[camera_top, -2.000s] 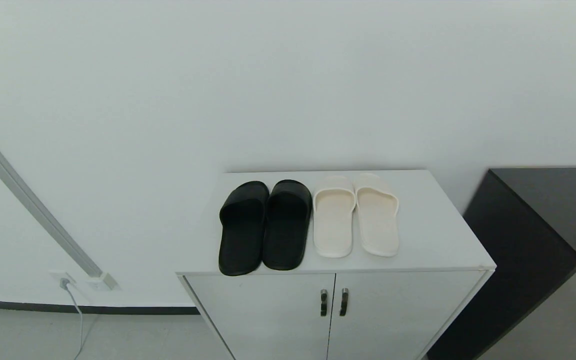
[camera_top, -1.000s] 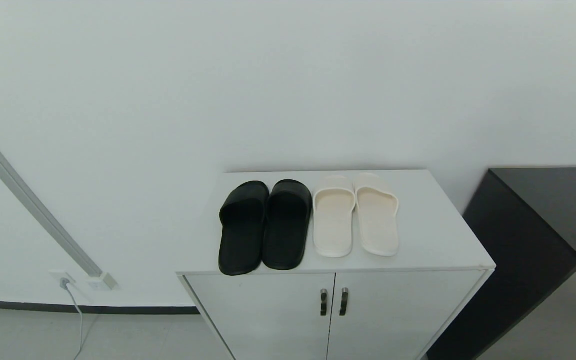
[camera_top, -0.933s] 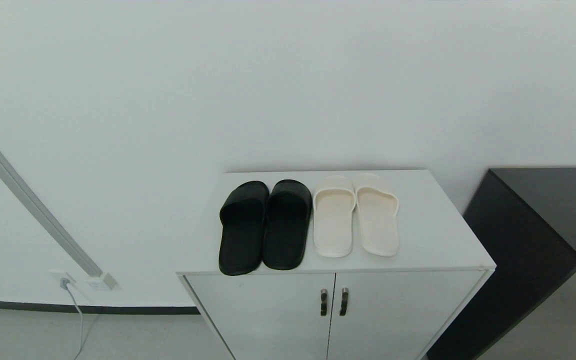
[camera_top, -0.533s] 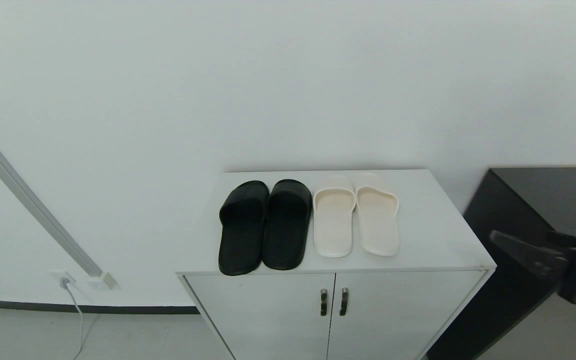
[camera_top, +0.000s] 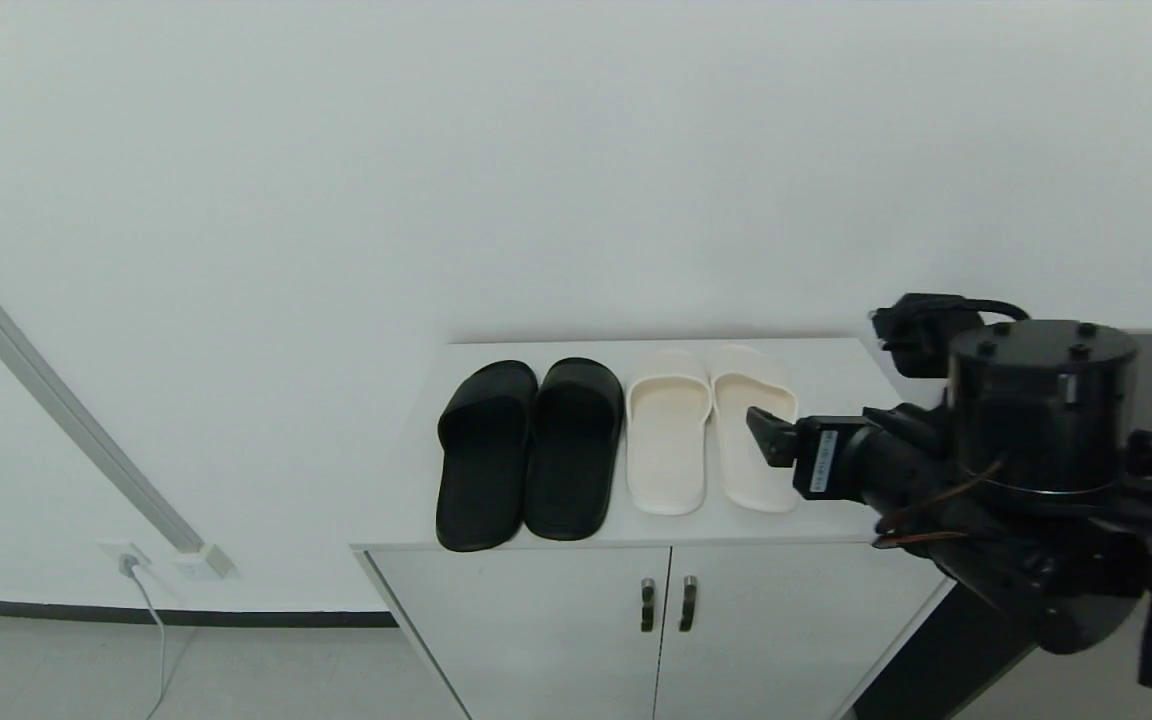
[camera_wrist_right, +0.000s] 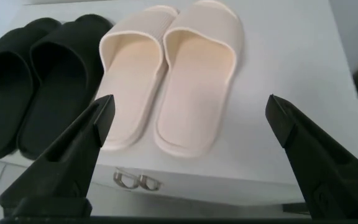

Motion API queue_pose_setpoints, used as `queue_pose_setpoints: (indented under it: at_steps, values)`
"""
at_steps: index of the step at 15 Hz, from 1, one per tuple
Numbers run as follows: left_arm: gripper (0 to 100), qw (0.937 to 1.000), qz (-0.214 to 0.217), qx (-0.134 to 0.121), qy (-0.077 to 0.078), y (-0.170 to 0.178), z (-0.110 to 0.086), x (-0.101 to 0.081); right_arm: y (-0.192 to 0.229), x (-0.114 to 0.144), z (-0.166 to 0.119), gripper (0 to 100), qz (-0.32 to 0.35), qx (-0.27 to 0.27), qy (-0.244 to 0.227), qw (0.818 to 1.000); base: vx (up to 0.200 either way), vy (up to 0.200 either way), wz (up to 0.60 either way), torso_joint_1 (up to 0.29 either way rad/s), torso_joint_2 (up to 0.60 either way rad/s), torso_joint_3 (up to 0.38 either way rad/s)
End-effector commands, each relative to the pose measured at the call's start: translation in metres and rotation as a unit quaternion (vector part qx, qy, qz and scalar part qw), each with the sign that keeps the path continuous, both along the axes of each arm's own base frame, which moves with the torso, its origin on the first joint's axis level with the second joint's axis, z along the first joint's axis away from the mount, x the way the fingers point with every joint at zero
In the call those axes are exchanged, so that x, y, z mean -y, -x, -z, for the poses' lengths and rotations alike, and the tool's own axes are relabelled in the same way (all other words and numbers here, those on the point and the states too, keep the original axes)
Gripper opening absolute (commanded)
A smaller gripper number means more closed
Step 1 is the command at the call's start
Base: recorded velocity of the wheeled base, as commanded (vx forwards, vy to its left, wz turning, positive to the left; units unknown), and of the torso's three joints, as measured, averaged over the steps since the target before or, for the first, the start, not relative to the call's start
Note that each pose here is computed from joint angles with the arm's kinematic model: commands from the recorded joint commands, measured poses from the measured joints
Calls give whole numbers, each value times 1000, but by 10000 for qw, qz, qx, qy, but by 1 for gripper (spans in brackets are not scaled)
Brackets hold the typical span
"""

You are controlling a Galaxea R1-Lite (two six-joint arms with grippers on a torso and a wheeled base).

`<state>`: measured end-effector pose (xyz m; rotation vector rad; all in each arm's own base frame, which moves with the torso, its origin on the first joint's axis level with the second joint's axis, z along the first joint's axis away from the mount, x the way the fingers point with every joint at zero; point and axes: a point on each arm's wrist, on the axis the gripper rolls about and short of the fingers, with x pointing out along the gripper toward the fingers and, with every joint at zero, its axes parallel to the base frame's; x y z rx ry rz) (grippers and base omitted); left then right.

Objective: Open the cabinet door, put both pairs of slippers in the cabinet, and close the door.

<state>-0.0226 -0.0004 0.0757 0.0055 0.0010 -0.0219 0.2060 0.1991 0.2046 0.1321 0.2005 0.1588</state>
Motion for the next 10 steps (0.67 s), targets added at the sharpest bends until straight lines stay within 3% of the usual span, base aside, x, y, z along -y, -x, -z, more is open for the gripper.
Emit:
queue_pose_setpoints:
  at_steps: [1,10]
  values:
    - [0,10000,-2,-2,5,0,0,0,-26,-34,26,100,150,-124,232,9995,0,0,0,0,0,0]
    - [0,10000,5,-3,12,0,0,0,-77,-73,50,100,729,21,309,9969,0,0,0,0,0,0]
